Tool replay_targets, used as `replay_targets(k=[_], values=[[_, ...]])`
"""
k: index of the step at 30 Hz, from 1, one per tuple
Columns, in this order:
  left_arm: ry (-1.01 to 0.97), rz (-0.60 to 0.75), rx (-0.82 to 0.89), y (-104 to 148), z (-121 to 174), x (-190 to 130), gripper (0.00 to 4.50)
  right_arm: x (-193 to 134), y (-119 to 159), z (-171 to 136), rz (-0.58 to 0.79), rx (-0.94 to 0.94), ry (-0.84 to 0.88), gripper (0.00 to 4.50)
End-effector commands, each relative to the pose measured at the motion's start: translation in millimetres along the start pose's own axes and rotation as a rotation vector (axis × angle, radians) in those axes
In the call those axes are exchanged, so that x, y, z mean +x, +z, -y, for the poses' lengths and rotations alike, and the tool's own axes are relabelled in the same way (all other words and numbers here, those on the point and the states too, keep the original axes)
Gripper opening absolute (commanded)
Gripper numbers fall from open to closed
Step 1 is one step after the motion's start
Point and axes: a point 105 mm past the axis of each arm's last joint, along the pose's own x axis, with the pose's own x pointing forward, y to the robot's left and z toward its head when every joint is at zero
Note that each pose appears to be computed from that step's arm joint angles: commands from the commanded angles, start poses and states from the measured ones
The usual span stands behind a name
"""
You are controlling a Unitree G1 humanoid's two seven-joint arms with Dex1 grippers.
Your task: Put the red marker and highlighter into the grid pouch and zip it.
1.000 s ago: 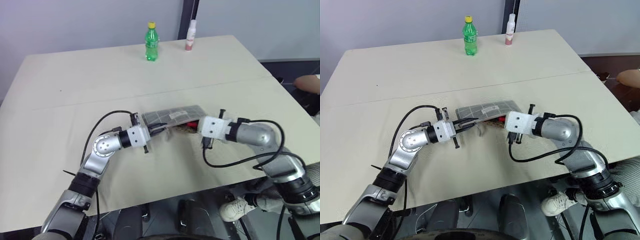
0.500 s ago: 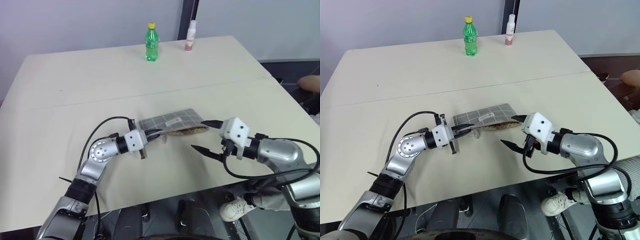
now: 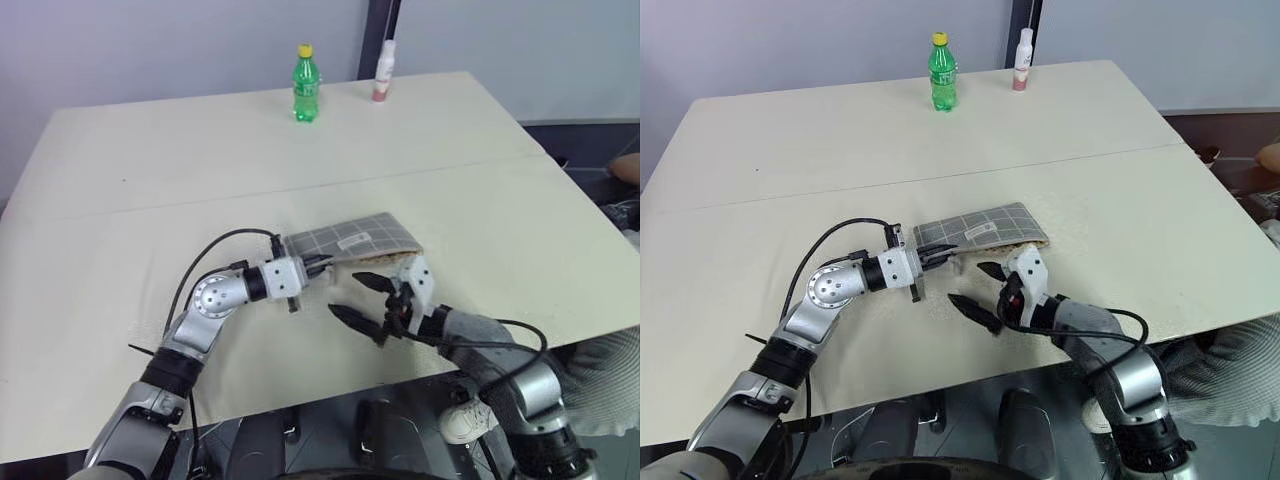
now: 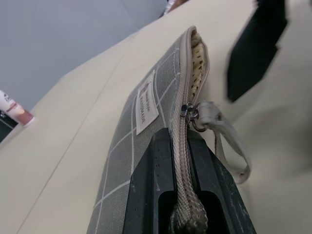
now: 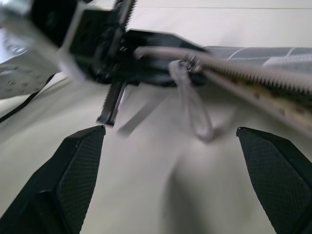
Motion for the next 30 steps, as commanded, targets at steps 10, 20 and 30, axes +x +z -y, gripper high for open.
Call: replay_targets(k=[10,20,30], values=[[0.004,0.076,0.192,27,-12,16,0.0,20,33,4,0.119,0.037,0.035,3.96],[0.034,0.03,0.182,14,-10,12,0.0,5,28,13,0.128,0.124,0.013,0.02],[0.068,-0.003,0.131,3,-19,2,0.0,-63,37,88,0.118,0.049,-0.275,0.02]])
